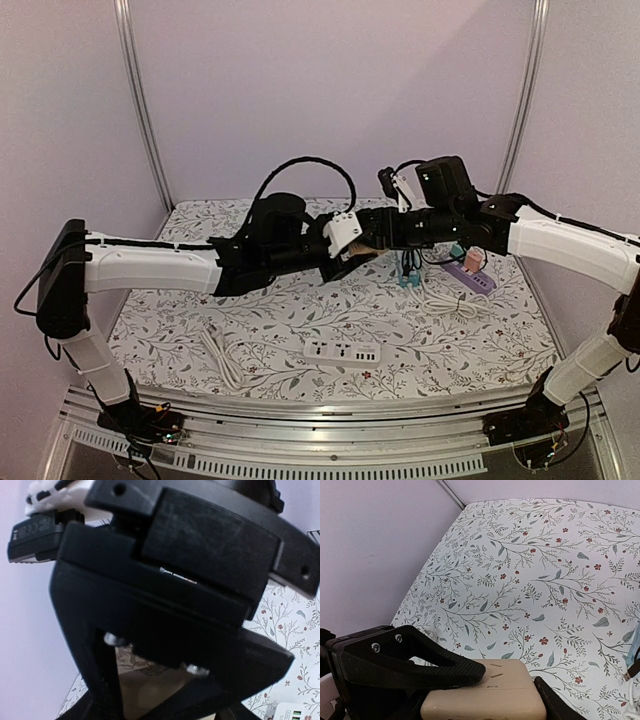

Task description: Insert the plug

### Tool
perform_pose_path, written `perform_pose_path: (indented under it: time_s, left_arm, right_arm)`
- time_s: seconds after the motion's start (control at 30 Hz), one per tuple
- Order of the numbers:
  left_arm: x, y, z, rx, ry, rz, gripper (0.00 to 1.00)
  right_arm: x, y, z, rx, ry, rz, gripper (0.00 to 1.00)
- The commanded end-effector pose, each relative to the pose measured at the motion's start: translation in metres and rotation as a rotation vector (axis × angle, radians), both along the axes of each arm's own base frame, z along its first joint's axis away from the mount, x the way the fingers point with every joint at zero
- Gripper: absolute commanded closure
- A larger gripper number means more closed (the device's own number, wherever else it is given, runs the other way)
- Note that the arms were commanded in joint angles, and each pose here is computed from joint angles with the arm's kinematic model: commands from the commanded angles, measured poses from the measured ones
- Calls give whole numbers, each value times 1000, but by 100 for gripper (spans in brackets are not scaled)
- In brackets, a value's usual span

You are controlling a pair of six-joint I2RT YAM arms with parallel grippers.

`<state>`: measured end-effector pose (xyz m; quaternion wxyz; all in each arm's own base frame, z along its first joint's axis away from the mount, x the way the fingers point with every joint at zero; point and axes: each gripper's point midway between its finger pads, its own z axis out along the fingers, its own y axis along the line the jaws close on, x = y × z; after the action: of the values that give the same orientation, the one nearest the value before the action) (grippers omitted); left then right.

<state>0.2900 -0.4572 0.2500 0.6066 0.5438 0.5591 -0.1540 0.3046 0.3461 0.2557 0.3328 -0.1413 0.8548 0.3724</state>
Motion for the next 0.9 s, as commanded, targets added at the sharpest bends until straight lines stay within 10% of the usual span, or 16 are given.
perform_pose_path:
  time_s: [0.0, 0.07, 0.17, 0.23, 0.57, 0.87]
  left_arm:
    - [3, 3, 5, 9, -44, 29, 100]
    - [5, 5, 5, 21, -42, 41, 95]
    - [6, 10, -1, 49, -17, 61, 27]
    - [0, 17, -10, 97, 27, 44, 2]
    - [-105, 91, -103, 472, 427, -256, 8]
    - [-99, 125, -209, 832, 601, -140, 5]
  right_arm:
    - [-8, 7, -1, -3, 39, 60, 82]
    - [-9, 8, -2, -6, 38, 66, 100]
    - [-6, 4, -3, -18, 28, 60, 100]
    - [-1, -4, -6, -27, 24, 33, 100]
    - [17, -70, -26, -228, -18, -149, 100]
    - [16, -79, -25, -263, -45, -160, 100]
